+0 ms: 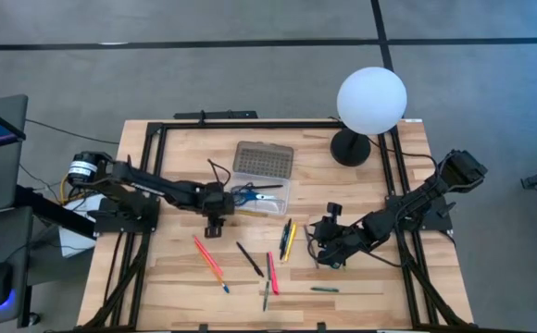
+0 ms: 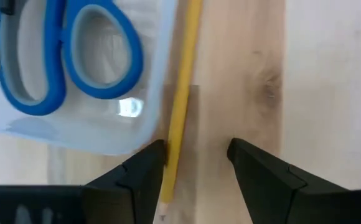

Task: Pick & place school supplies into a supply box
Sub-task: Put the yellow pencil into the gray supply box

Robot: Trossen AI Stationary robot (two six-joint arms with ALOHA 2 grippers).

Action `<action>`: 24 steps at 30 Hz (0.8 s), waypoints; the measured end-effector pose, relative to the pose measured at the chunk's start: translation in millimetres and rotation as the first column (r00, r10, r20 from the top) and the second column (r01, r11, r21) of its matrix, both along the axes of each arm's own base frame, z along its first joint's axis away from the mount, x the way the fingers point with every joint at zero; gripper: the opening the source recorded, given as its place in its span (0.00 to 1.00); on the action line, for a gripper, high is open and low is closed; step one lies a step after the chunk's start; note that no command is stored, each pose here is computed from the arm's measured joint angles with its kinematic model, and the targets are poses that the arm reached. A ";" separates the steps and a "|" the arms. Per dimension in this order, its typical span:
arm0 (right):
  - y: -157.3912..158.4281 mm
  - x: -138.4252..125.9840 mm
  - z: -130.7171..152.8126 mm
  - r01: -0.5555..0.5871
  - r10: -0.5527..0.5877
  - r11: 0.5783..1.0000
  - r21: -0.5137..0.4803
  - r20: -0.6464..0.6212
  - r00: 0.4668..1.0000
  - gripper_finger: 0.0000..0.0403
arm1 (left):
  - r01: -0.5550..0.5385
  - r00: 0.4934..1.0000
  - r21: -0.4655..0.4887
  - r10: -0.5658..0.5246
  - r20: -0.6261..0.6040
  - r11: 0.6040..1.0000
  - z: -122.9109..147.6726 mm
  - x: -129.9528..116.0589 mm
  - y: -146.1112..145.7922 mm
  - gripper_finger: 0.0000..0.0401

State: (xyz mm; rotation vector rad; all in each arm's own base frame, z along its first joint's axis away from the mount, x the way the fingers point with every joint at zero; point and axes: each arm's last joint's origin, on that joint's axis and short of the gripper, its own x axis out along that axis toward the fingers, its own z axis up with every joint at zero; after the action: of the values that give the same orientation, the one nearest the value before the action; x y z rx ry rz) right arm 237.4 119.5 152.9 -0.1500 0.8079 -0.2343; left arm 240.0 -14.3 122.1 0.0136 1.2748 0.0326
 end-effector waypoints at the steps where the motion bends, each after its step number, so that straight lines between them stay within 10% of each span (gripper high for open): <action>1: 0.0 0.0 0.0 0.000 0.000 1.000 0.000 0.000 1.000 0.30 | 0.000 1.000 0.000 0.000 0.001 1.000 0.0 -0.2 -2.7 0.47; 24: 0.0 0.0 0.0 0.000 0.000 1.000 0.000 0.001 1.000 0.30 | 0.108 0.990 0.026 -0.109 0.093 0.994 5.1 -5.9 -71.8 0.44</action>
State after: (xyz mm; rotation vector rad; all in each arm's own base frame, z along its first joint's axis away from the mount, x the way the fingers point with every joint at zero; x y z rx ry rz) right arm 237.5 119.5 152.9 -0.1496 0.8074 -0.2342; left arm 234.1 -86.0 127.1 0.0980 1.1777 -0.0470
